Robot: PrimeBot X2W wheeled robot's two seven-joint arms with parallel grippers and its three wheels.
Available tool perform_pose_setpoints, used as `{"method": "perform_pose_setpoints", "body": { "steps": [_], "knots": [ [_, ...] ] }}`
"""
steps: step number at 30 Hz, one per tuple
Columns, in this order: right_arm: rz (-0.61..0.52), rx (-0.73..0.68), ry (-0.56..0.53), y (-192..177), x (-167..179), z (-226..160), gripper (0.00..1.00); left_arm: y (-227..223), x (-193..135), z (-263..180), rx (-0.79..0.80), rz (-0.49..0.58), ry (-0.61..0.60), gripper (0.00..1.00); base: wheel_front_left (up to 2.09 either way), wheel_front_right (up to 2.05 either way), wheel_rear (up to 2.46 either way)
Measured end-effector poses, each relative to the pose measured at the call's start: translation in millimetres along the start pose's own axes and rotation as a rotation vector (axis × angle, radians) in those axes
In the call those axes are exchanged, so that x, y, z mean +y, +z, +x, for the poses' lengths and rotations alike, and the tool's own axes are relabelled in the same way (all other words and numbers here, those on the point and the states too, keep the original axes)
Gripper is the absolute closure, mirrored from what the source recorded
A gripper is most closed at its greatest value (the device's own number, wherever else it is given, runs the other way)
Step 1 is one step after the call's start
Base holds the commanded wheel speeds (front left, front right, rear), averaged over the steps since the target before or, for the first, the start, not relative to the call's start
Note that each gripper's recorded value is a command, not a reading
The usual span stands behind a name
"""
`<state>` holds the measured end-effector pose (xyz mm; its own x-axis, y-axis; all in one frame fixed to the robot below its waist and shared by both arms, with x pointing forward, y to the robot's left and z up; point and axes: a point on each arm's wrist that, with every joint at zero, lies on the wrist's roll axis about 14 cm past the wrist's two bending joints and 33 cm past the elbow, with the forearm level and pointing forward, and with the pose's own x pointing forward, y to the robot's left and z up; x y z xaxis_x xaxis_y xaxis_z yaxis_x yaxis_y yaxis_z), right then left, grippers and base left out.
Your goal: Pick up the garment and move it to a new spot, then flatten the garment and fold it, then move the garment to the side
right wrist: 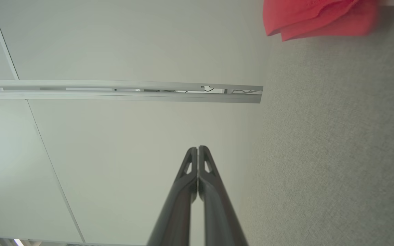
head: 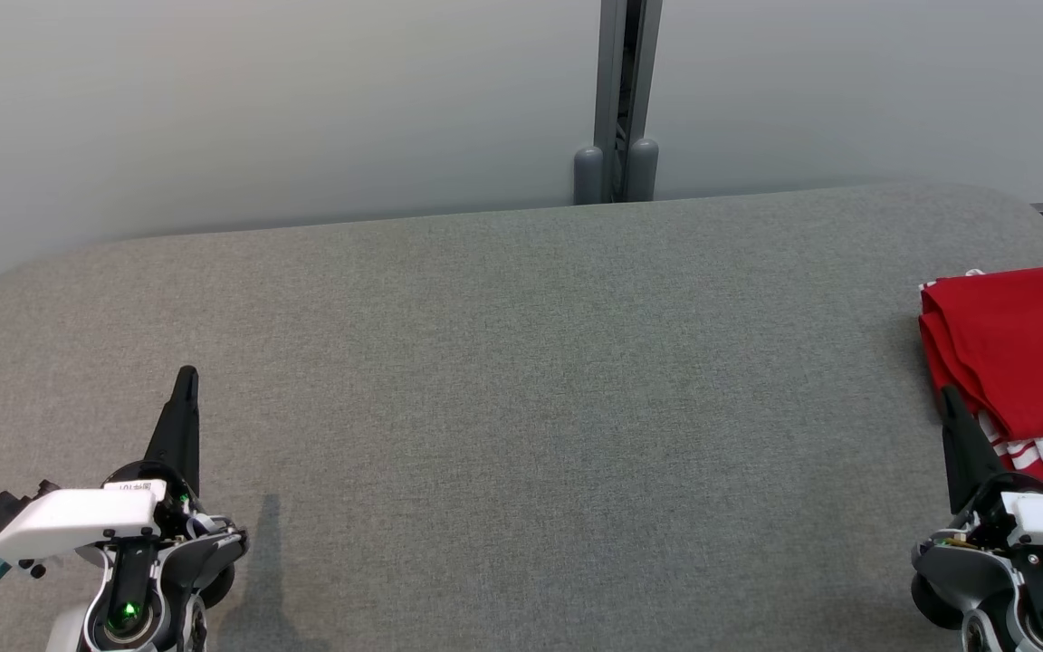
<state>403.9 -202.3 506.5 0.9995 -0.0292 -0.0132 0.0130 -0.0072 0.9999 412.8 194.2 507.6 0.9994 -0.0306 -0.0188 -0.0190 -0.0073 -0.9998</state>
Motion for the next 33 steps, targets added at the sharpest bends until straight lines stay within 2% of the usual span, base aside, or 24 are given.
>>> {"method": "perform_pose_setpoints", "body": {
  "steps": [33],
  "knots": [
    [0.000,0.000,0.000,0.1,0.0,0.0,1.00,0.0,0.0,0.0,0.000,0.000,0.000,1.00,0.00,0.00,0.00]
  ]
}}
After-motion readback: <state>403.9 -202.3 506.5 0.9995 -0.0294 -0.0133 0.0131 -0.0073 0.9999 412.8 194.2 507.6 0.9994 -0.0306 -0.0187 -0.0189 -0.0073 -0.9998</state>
